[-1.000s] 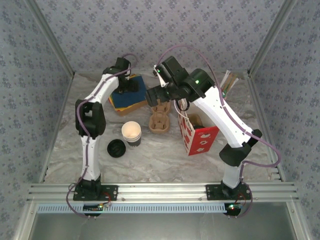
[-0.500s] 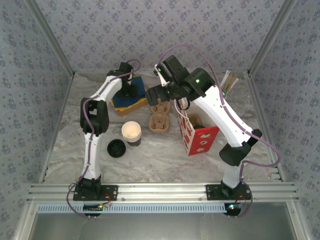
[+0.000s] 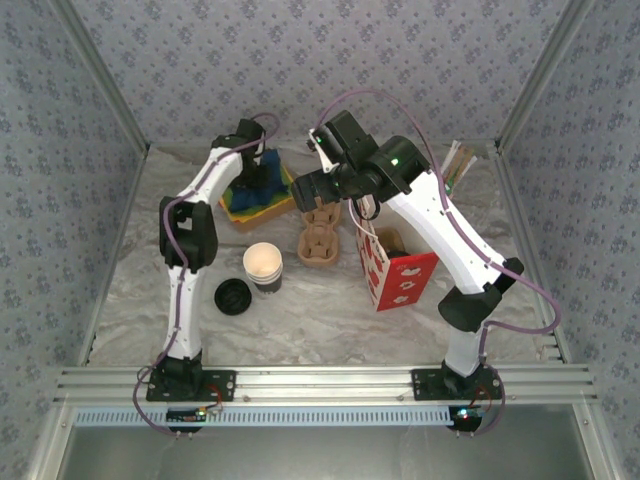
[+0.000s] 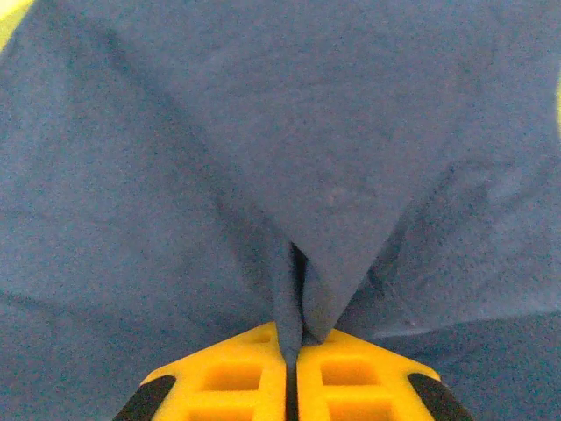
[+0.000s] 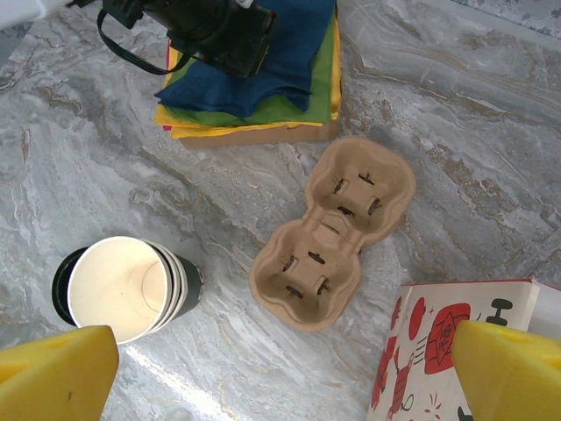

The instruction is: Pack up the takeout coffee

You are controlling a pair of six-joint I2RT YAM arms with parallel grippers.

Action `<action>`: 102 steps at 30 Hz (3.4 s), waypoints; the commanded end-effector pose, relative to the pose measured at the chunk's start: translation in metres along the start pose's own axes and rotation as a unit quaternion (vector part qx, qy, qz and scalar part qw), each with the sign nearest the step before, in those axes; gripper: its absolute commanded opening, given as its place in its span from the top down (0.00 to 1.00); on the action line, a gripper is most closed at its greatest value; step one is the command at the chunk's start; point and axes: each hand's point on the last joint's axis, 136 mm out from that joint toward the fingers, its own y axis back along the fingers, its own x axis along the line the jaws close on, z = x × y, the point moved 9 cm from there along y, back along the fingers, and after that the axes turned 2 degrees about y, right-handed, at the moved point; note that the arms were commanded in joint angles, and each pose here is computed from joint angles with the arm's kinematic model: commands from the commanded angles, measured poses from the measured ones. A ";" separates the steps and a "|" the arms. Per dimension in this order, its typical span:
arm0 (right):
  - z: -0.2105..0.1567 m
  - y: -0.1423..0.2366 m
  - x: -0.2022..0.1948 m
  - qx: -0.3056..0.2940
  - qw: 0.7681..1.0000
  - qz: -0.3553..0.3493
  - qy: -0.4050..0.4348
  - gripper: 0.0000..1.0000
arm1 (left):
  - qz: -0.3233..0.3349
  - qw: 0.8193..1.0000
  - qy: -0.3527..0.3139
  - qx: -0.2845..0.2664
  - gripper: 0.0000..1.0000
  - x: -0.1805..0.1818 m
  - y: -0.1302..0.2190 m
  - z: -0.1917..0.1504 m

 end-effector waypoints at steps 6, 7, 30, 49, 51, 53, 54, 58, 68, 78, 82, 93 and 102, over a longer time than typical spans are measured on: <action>-0.001 0.013 -0.006 -0.017 1.000 -0.009 -0.009 0.00 | -0.020 0.997 0.015 -0.068 0.94 0.002 0.090 0.016; -0.001 0.014 -0.006 -0.017 1.000 -0.010 -0.009 0.00 | -0.024 0.997 0.016 -0.071 0.95 0.001 0.096 0.017; -0.008 0.027 -0.007 -0.034 0.999 -0.017 -0.013 0.00 | -0.027 0.999 0.008 -0.045 0.96 0.001 0.093 0.007; -0.018 0.101 -0.031 -0.140 0.988 -0.058 -0.038 0.00 | -0.148 0.973 0.001 -0.175 0.97 -0.043 0.243 -0.010; -0.025 0.113 -0.036 -0.155 0.985 -0.066 -0.046 0.00 | -0.163 0.967 -0.007 -0.194 0.98 -0.053 0.262 -0.016; -0.034 0.126 -0.042 -0.169 0.981 -0.074 -0.059 0.00 | -0.181 0.961 -0.011 -0.209 0.98 -0.062 0.280 -0.022; -0.039 0.134 -0.046 -0.178 0.979 -0.077 -0.068 0.00 | -0.190 0.957 -0.015 -0.217 0.98 -0.068 0.289 -0.026; -0.063 0.158 -0.061 -0.203 0.970 -0.095 -0.097 0.00 | -0.232 0.939 -0.042 -0.249 0.98 -0.096 0.327 -0.043; -0.134 0.199 -0.095 -0.222 0.953 -0.136 -0.155 0.00 | -0.331 0.876 -0.125 -0.327 0.97 -0.173 0.396 -0.086; -0.171 0.213 -0.105 -0.224 0.947 -0.147 -0.175 0.00 | -0.409 0.824 -0.212 -0.329 0.99 -0.255 0.396 -0.121; -0.175 0.216 -0.107 -0.227 0.946 -0.151 -0.177 0.00 | -0.422 0.822 -0.223 -0.312 1.00 -0.276 0.381 -0.126; -0.177 0.212 -0.106 -0.220 0.948 -0.147 -0.179 0.00 | -0.421 0.837 -0.176 -0.301 1.00 -0.284 0.350 -0.136; -0.169 0.207 -0.104 -0.211 0.951 -0.147 -0.171 0.00 | -0.425 0.833 -0.166 -0.311 1.00 -0.273 0.318 -0.150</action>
